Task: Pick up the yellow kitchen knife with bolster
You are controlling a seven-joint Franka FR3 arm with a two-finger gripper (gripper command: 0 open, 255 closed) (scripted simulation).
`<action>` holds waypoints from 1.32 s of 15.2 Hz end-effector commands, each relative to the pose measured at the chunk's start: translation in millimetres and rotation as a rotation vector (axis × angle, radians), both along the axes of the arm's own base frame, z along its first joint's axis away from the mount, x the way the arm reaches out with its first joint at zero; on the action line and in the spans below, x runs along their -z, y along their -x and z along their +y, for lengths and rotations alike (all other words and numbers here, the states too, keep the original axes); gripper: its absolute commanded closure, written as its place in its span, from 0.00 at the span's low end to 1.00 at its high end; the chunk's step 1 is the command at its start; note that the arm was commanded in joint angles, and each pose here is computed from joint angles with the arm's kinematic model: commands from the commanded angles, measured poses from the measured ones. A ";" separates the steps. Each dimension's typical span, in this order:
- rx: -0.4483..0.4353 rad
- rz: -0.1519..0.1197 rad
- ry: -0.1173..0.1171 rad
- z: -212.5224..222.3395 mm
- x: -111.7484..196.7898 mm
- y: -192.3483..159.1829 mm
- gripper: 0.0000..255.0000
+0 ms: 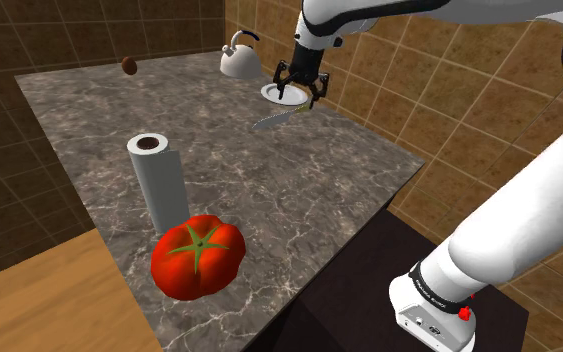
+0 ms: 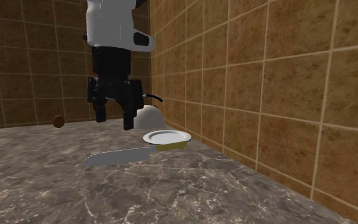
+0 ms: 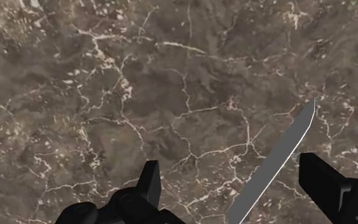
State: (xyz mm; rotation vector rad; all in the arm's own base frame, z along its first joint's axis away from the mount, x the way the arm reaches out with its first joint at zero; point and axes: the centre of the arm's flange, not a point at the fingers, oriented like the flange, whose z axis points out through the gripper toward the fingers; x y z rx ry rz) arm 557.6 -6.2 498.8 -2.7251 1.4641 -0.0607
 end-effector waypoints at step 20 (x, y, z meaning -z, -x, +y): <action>0.555 0.033 -0.110 -87.9 121.9 -101.3 0.00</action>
